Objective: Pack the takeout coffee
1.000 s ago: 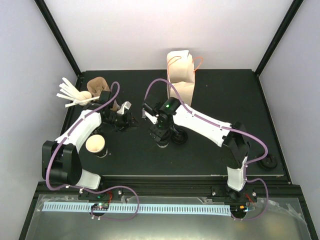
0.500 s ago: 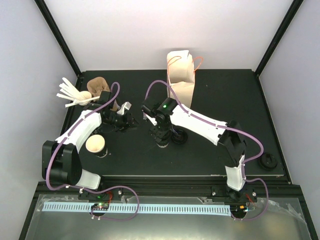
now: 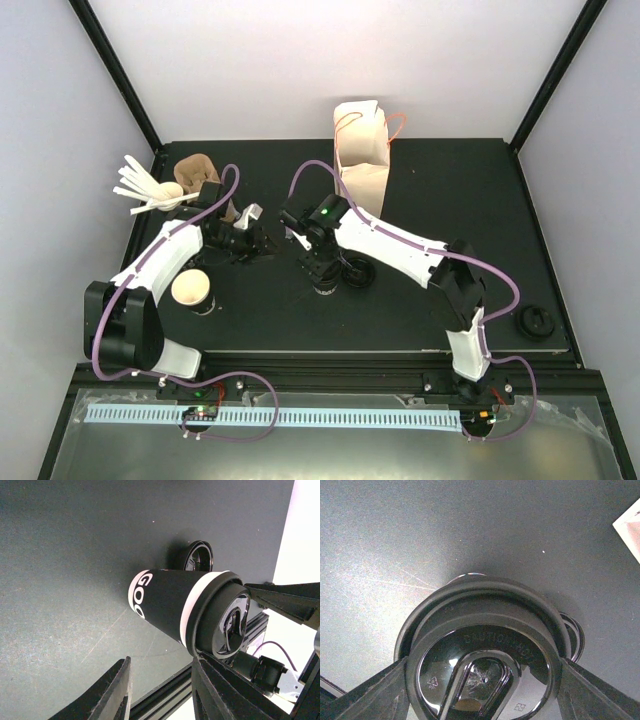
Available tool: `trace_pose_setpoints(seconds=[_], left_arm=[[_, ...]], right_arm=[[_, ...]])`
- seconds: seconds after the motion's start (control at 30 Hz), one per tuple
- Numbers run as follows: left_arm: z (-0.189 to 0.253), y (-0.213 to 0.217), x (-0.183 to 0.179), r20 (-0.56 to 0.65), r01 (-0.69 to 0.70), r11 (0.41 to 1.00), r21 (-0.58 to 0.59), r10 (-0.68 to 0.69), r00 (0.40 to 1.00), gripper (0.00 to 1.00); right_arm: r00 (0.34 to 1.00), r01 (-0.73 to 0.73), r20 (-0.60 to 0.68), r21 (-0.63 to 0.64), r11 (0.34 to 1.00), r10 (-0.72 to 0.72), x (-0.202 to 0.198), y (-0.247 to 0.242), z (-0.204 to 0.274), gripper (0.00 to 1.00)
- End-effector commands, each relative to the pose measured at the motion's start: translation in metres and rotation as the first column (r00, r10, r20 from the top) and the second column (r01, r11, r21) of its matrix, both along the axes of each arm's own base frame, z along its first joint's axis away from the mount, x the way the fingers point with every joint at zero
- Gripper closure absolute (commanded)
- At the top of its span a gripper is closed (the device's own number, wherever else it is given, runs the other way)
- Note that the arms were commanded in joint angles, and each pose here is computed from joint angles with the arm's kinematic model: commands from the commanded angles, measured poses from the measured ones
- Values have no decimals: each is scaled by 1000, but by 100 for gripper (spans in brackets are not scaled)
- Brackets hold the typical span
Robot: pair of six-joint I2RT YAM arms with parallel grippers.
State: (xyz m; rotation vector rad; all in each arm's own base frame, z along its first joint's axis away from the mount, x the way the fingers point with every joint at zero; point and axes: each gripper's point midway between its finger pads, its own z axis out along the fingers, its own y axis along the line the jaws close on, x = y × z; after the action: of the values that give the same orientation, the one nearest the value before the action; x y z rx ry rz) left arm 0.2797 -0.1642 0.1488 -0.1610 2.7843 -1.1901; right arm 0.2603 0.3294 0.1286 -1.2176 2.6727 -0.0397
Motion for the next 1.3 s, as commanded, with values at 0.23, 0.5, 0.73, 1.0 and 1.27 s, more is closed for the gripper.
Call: trace_pose_setpoints(seconds=[0.23,0.5,0.73,1.0,1.27], left_arm=[[10,0,1,30,10,1000,-25,-9,1000,64],[16,-3,0,39,0,998,-62,2,999,64],[26,-4,6,81,-47,994,-102,56,995,64],[31,0,-1,127,-86,987,-134,103,987,64],[33,15,-3,154,-114,985,-126,133,979,64]], right_arm=[[991,128,44,-44,991,-126,11,-9,22,36],[905,426,8,-13,905,-426,17,-12,37,37],[648,753,-188,15,657,-738,19,-12,27,38],[303,946,-234,-45,322,-924,19,-8,10,43],[126,990,-213,-40,137,-969,26,-5,3,35]])
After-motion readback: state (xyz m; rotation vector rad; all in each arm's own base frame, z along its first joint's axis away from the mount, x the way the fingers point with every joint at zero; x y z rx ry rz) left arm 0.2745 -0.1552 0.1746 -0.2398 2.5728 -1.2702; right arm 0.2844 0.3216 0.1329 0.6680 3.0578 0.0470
